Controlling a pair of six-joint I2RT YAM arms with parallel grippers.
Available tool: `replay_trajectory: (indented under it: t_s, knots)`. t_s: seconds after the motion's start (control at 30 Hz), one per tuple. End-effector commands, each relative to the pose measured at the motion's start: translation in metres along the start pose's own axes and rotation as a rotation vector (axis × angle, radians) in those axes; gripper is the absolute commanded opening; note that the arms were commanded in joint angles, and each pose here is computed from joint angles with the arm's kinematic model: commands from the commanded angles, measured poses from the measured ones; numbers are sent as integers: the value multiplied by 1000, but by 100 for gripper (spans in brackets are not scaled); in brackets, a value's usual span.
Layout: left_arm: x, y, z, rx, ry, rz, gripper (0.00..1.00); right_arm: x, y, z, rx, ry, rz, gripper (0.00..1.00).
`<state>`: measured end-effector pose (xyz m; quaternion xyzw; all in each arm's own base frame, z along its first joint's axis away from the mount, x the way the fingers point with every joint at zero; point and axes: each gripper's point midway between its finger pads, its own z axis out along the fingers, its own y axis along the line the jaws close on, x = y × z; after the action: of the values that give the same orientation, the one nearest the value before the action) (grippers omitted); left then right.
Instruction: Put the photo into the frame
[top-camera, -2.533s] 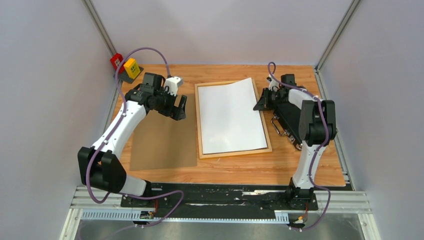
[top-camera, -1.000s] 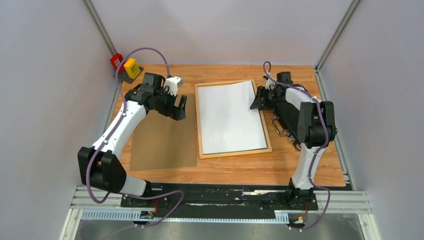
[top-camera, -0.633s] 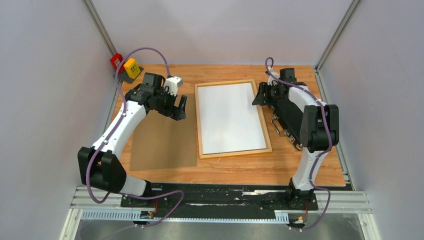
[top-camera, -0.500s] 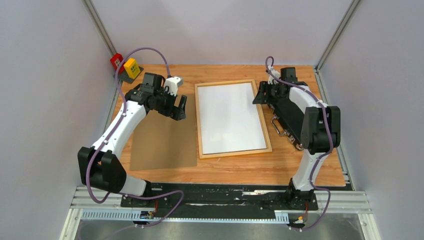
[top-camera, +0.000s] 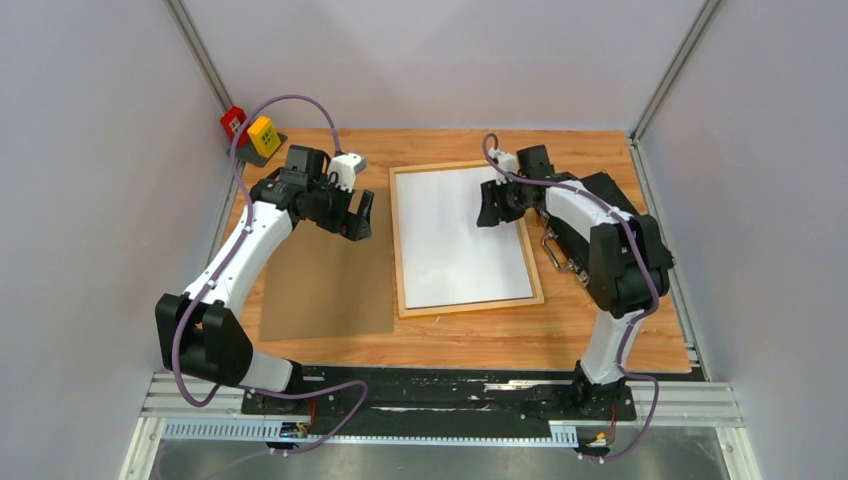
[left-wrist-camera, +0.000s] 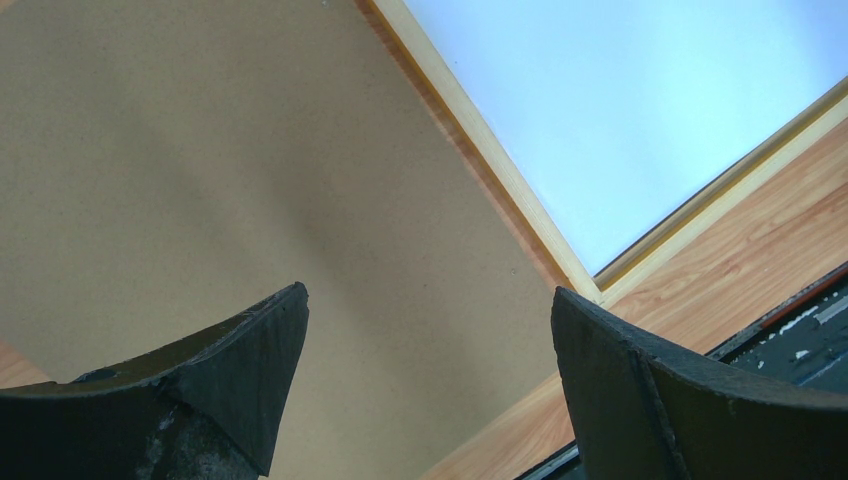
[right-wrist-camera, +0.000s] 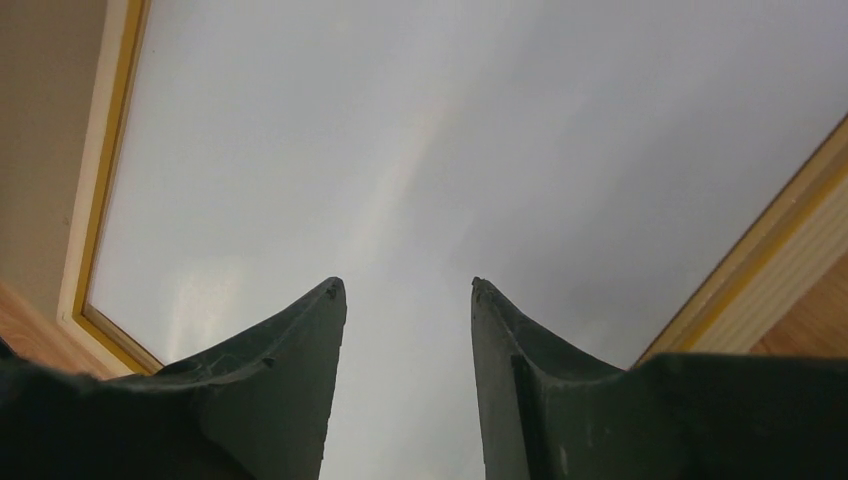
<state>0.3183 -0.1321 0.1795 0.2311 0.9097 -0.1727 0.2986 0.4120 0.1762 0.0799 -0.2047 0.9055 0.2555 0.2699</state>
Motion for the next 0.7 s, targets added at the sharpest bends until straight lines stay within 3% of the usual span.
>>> replay_trajectory:
  t_s: [0.0,0.67]
  knots:
    - [-9,-2,-10,-3,-45,30,98,-23,11,10,20,-47,-86,48]
    - [-9,0,-8,-9,-42,29,98,-33,19,62,19,-12,-108,45]
